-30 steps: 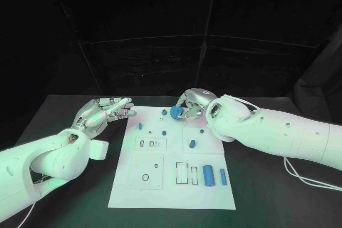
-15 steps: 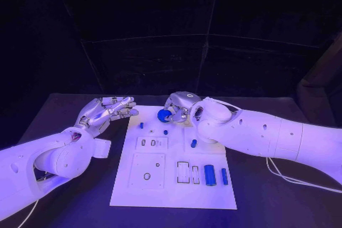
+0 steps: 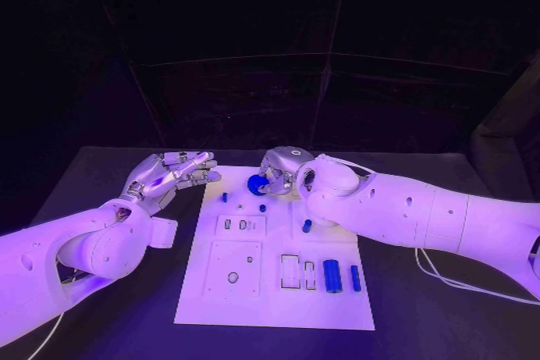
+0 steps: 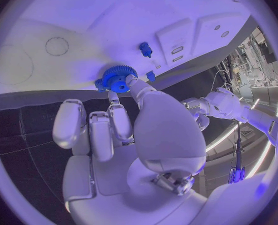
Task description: Assemble the parts on the task board
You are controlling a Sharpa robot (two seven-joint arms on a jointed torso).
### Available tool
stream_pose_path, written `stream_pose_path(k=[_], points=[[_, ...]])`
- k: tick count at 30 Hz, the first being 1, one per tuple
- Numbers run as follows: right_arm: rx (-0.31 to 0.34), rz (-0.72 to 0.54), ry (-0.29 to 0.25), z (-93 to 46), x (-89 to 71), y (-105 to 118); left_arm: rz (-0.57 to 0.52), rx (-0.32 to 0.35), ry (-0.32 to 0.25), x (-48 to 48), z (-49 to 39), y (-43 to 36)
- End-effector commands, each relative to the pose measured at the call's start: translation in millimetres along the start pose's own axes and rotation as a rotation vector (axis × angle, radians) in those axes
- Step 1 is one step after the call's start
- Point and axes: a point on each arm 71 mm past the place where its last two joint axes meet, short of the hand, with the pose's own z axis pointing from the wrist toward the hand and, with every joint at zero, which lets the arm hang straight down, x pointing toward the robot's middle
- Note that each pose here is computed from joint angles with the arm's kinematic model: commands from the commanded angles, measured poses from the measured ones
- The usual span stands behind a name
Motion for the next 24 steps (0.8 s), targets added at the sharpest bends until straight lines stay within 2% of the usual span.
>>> stream_pose_path(k=[1,10,16,21,24], points=[[-0.01,-0.02,0.004,1.4,-0.2,3,-0.002,0.007,0.015,1.7,0.7,-1.3],[-0.033,-0.026,0.037,2.5,2.8,8,-0.002,0.006,0.014,1.5,0.6,-1.2],[-0.021,-0.025,0.033,2.4,2.4,5,-0.002,0.005,0.013,1.2,0.4,-1.3],[-0.024,0.009,-0.028,-2.0,-3.4,1,-0.002,0.004,0.013,0.9,0.2,-1.3],[-0.037,0.056,-0.086,-11.4,-10.8,-8,0.0,0.005,0.01,-0.2,-0.2,-1.5]])
